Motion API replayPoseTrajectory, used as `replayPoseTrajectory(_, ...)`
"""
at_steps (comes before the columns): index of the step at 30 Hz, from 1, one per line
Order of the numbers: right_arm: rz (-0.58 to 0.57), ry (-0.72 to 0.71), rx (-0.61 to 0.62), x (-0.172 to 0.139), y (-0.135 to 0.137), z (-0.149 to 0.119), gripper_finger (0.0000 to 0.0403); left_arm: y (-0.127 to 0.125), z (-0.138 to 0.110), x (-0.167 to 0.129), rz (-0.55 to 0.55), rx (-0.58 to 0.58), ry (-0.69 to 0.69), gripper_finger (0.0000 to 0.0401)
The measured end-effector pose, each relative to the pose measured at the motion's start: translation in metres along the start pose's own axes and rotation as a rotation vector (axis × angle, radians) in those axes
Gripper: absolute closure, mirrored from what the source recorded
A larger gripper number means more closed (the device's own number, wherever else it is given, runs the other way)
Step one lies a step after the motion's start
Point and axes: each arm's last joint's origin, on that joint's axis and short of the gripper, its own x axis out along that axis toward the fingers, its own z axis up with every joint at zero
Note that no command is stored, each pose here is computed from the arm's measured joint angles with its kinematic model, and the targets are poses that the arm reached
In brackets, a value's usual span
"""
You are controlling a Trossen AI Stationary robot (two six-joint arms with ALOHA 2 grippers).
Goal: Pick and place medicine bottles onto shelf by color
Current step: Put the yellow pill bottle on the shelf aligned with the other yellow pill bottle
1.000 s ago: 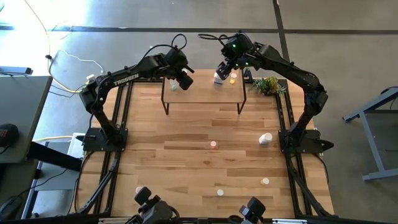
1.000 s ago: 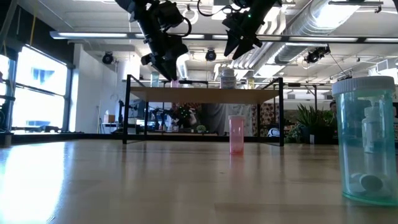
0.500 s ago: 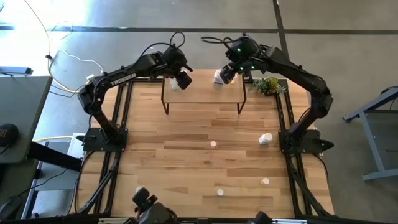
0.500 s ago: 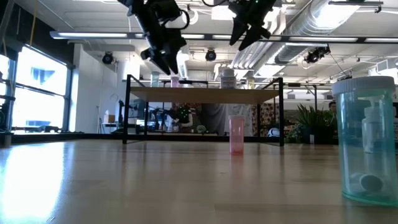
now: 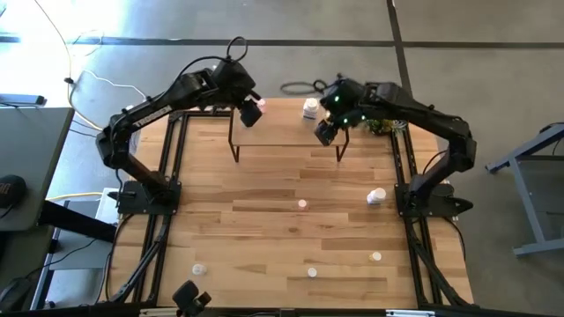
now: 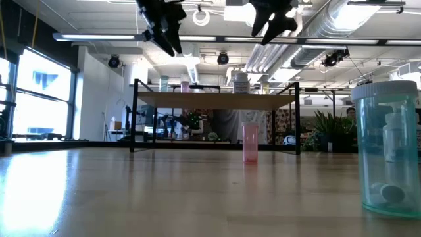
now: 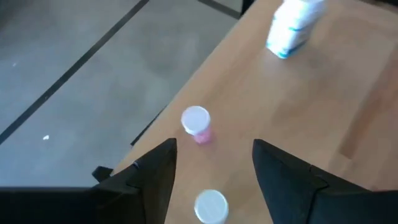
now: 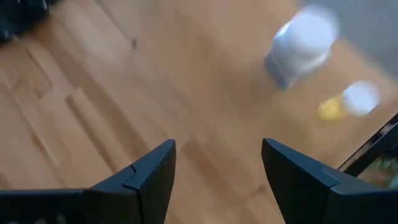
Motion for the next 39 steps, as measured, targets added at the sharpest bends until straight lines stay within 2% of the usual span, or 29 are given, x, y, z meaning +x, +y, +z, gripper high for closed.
replayPoseTrajectory(4,-0.013,0.075,0.011,0.009,0.016,-0.016,0.0174,-0.008,-0.009,-0.013,-0.053,0.016,-0.017,0.0202)
replayPoseTrajectory(11,-0.049,0.222,0.030,0.028,0.041,-0.050,0.0174,-0.027,-0.043,-0.020,-0.124,0.021,-0.011,0.0212)
replayPoseTrajectory(18,-0.096,0.370,0.056,0.046,0.056,-0.088,0.0174,-0.042,-0.065,-0.025,-0.189,0.024,-0.040,0.0213)
replayPoseTrajectory(26,-0.142,0.468,0.206,0.045,0.058,-0.138,0.0174,-0.056,-0.070,-0.034,-0.231,0.051,-0.045,0.0211)
replayPoseTrajectory(32,-0.069,0.502,0.351,0.033,0.066,-0.177,0.0174,-0.062,-0.071,-0.036,-0.250,0.076,-0.047,0.0214)
replayPoseTrajectory(39,-0.070,0.534,0.392,0.020,0.076,-0.213,0.0174,-0.067,-0.072,-0.038,-0.265,0.091,-0.048,0.0215)
